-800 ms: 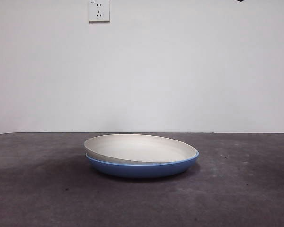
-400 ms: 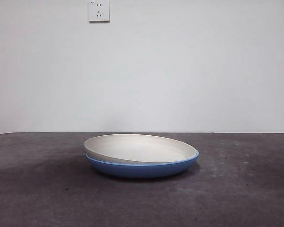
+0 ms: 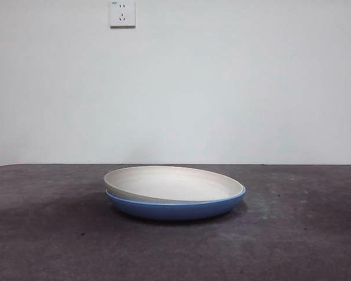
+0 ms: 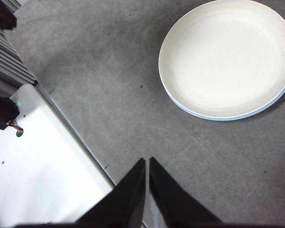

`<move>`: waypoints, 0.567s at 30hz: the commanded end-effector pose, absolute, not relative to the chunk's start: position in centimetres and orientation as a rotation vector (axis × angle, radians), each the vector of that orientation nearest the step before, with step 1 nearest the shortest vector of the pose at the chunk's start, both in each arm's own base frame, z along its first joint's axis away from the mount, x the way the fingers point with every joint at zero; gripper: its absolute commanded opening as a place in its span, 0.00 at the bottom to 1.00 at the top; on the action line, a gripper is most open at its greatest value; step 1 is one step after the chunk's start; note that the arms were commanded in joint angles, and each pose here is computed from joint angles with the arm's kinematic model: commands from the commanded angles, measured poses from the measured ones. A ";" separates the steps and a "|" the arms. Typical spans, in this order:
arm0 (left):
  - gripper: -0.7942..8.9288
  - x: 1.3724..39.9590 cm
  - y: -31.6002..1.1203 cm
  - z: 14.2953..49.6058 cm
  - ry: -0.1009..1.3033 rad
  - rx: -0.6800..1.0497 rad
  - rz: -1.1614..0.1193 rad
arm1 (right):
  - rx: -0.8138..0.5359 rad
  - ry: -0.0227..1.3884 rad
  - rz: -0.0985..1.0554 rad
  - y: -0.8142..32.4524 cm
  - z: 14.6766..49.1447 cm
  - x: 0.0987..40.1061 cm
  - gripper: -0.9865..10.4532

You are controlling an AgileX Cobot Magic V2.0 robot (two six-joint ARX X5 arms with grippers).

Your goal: Pick up the white plate, put it on the blue plate, put it on desk

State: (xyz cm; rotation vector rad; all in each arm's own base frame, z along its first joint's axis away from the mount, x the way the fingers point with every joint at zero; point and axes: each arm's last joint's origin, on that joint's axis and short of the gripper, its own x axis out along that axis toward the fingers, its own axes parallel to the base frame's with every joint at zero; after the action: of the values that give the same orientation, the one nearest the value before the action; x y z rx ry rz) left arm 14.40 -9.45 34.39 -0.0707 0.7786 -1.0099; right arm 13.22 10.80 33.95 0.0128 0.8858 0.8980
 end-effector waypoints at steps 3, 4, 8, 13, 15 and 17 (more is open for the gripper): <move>0.09 13.8 -7.5 37.2 0.447 0.021 -0.893 | -0.001 0.859 0.913 11.0 34.5 13.3 0.09; 0.09 13.6 -6.9 37.8 0.357 0.023 -0.851 | -0.001 0.859 0.913 11.0 34.5 13.3 0.09; 0.09 12.2 -4.4 39.0 0.027 0.041 -0.671 | -0.001 0.859 0.913 11.0 34.5 13.3 0.09; 0.09 10.2 -2.0 37.3 -0.204 0.090 -0.392 | -0.001 0.859 0.913 11.0 34.5 13.3 0.09; 0.09 9.5 -1.4 35.8 -0.230 0.091 -0.298 | -0.001 0.859 0.913 11.0 34.5 13.3 0.09; 0.09 9.1 -1.0 34.0 -0.229 0.092 -0.228 | -0.001 0.859 0.913 11.0 34.5 13.3 0.09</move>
State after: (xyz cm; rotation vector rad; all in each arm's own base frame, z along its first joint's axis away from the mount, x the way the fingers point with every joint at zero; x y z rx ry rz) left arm 8.98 -1.06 34.78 0.0801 -0.2438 -0.2493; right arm 13.22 10.80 33.95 0.0128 0.8858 0.8980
